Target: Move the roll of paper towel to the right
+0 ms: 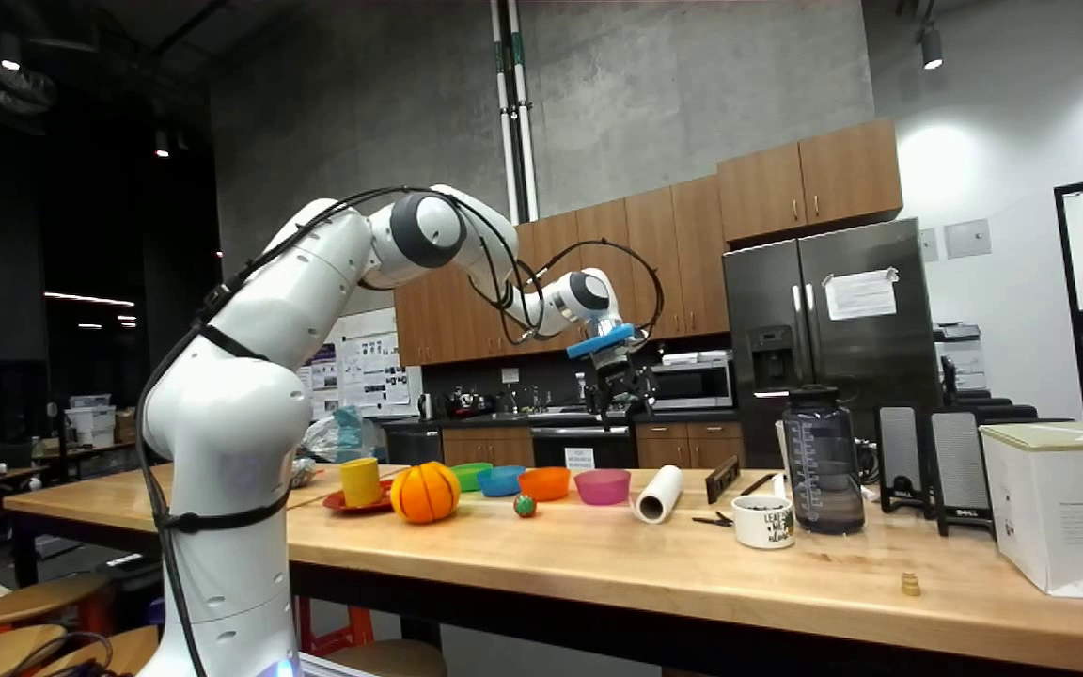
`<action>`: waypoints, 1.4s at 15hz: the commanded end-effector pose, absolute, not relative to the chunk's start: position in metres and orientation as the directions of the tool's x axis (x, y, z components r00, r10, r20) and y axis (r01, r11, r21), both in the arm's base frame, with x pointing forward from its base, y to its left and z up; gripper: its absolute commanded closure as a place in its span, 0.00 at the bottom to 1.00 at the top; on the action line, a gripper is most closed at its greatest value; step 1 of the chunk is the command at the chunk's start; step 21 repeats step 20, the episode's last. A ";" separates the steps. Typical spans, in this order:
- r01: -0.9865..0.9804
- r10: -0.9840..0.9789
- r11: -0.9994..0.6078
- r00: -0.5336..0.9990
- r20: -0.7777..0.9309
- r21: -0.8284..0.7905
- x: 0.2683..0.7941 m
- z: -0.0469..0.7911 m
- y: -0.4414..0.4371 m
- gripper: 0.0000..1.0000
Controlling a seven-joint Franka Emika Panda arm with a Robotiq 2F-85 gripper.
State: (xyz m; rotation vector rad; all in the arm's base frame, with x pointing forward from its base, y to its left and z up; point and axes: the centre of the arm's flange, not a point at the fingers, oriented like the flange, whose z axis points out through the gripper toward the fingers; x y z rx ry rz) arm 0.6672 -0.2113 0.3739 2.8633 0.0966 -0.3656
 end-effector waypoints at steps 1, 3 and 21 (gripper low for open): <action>0.137 0.091 -0.972 0.969 -0.231 0.192 0.588 0.365 -0.193 0.00; 0.157 0.118 -0.973 0.968 -0.220 0.169 0.574 0.361 -0.185 0.00; 0.165 0.160 -0.986 0.977 -0.138 0.028 0.429 0.381 -0.032 0.00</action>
